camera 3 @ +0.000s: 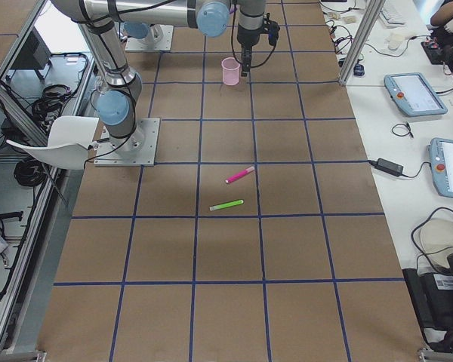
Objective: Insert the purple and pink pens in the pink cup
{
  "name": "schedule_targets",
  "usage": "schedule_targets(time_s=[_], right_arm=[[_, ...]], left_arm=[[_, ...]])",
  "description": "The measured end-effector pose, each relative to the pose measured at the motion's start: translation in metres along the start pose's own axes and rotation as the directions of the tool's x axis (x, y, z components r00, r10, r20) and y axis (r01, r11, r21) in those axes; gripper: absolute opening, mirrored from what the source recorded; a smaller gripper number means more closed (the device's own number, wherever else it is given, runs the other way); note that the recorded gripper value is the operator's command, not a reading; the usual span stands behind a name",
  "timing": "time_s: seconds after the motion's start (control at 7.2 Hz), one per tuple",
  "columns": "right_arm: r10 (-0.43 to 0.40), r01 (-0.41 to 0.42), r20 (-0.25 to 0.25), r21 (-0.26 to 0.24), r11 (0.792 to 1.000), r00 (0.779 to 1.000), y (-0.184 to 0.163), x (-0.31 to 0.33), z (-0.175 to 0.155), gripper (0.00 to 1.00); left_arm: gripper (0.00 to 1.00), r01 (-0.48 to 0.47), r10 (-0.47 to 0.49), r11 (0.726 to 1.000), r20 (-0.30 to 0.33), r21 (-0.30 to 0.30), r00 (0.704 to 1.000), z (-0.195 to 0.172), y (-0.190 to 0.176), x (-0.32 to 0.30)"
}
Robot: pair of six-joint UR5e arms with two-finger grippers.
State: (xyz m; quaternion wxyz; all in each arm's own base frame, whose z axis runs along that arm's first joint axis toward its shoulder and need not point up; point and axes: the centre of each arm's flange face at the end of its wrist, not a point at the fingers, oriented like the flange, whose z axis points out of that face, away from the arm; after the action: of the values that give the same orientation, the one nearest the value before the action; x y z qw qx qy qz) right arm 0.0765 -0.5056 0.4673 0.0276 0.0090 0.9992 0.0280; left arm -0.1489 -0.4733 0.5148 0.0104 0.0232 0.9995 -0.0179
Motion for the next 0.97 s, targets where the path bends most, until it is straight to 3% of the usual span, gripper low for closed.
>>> schedule_targets(time_s=[0.28,0.42,0.69,0.97], right_arm=[[-0.070,0.070,0.013,-0.012,0.997,0.997,-0.014,0.052,0.010,1.00],[-0.153,0.154,0.010,-0.004,0.988,0.988,-0.022,0.078,0.014,1.00],[-0.311,0.311,0.010,0.014,0.950,0.950,-0.039,0.141,0.033,1.00],[-0.456,0.455,0.004,0.027,0.890,0.890,-0.047,0.198,0.069,1.00]], left_arm=[[1.00,-0.007,0.007,1.000,0.000,-0.002,1.000,0.002,0.000,0.000],[1.00,-0.009,0.009,1.000,0.001,-0.002,1.000,0.002,0.001,0.000],[1.00,-0.009,0.009,1.000,0.000,-0.001,1.000,0.001,0.001,0.001],[1.00,-0.005,0.005,1.000,-0.002,-0.001,1.000,0.002,0.001,0.001]])
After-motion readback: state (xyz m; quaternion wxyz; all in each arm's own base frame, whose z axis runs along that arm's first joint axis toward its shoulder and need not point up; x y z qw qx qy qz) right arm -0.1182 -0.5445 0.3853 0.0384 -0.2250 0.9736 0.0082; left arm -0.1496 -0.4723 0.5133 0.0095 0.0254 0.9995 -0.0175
